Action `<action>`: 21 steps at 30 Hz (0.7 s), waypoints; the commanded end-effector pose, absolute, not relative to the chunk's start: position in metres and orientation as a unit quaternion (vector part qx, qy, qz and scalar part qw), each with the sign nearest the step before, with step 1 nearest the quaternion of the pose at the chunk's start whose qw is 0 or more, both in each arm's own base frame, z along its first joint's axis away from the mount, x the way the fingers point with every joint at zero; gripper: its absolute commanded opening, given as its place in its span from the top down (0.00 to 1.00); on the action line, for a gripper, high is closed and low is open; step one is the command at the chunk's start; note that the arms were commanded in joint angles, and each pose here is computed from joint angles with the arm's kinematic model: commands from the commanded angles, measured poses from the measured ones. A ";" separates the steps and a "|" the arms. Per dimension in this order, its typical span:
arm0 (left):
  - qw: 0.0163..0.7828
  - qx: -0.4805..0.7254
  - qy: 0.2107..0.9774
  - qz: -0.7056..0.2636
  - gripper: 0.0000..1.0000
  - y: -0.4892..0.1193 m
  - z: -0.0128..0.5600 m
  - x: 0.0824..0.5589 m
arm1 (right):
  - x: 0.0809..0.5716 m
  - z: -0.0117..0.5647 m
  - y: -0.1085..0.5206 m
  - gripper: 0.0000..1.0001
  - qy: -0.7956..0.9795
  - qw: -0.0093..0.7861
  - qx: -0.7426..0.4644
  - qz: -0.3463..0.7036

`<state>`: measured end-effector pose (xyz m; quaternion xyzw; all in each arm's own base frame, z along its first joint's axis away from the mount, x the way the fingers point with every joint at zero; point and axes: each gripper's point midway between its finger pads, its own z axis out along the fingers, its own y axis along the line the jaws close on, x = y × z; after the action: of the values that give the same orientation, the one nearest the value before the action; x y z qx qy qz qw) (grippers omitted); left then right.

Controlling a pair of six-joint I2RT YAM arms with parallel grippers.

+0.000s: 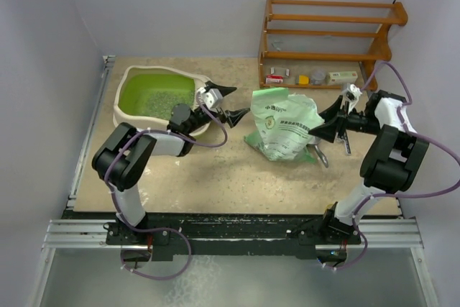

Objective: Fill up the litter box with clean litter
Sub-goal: Adjust the cat litter bag at the center of the board.

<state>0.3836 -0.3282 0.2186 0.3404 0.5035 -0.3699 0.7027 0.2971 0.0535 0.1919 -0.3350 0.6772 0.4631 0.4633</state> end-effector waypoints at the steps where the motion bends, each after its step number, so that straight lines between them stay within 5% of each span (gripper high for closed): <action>1: 0.713 0.357 0.465 -0.384 0.15 -0.328 0.256 0.370 | 0.298 0.208 0.057 0.29 0.668 0.479 -0.321 0.470; 15: 0.695 0.368 0.466 -0.406 0.14 -0.353 0.236 0.399 | 0.305 0.210 0.076 0.31 0.657 0.461 -0.333 0.495; 21: 0.693 0.362 0.427 -0.454 0.14 -0.367 0.254 0.400 | 0.306 0.214 0.074 0.46 0.662 0.455 -0.334 0.494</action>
<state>0.4050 -0.3597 0.2154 0.3614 0.4903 -0.4179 0.6740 0.3052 0.0726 0.1961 -0.3509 0.6617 0.4833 0.4533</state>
